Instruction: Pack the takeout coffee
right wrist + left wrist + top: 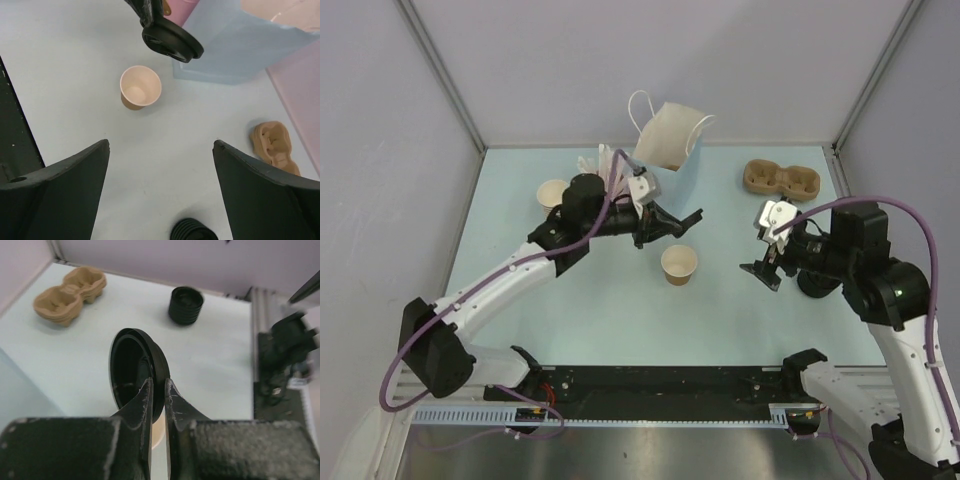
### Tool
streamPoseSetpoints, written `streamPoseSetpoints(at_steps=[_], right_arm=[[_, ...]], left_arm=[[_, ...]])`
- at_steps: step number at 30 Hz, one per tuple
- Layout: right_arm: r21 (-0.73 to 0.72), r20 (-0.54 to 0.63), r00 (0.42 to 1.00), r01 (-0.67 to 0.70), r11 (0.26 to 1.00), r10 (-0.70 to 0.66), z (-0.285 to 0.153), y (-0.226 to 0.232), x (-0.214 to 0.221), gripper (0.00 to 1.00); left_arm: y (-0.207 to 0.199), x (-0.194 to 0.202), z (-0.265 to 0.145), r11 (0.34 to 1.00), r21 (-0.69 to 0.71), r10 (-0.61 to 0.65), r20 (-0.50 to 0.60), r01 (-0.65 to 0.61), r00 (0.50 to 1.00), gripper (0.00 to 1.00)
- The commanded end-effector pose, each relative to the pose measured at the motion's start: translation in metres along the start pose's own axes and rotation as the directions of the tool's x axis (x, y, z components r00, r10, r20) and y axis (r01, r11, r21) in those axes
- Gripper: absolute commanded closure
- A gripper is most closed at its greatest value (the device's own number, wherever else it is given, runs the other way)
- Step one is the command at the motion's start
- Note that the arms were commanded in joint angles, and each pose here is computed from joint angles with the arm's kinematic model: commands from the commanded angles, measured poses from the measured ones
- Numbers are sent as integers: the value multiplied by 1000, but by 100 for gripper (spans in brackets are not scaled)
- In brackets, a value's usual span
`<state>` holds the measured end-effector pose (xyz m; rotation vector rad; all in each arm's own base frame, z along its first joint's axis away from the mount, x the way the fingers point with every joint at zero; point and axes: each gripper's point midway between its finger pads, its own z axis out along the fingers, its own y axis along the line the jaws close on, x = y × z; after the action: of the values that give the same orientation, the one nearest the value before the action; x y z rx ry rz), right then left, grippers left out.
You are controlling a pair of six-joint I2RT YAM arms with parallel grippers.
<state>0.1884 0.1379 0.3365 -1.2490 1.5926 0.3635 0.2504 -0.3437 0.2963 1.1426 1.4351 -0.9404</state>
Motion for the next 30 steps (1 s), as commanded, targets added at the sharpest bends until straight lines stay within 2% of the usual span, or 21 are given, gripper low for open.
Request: streamPoseSetpoints(at_steps=[1,2,3,4,9,13,16,23,30], right_arm=[[44,86,993,81,996,-84,20,-17,-19,9],[42,94,991,92,995,-96,23,-17,-21,8],[25,110,988,109,994,-111,28,-13,-26,7],[33,133,982,128,991,-131,32,-15,-33,7],[18,153,971,185,983,-185,59,-10,-42,7],[1,179,957,229,973,-226,76,-1,-50,13],[1,169,953,256,967,-252,83,3,-49,18],[-12,169,945,287,958,-281,88,13,-53,27],[-26,141,944,304,952,-298,106,20,-52,32]], left_arm=[[-28,-51,-20,931,249,-312,160,268,936,100],[-25,-48,-25,918,258,-349,159,302,924,100],[-24,-59,-28,919,273,-343,203,284,917,100],[-25,-60,-32,897,287,-399,196,336,896,100],[-19,-68,-40,869,285,-467,209,404,859,100],[-10,-69,-44,810,301,-572,221,503,790,100],[-1,-62,-42,788,283,-608,221,547,762,100],[9,-51,-32,739,261,-670,202,621,714,100],[15,-45,-28,724,245,-689,202,645,697,100]])
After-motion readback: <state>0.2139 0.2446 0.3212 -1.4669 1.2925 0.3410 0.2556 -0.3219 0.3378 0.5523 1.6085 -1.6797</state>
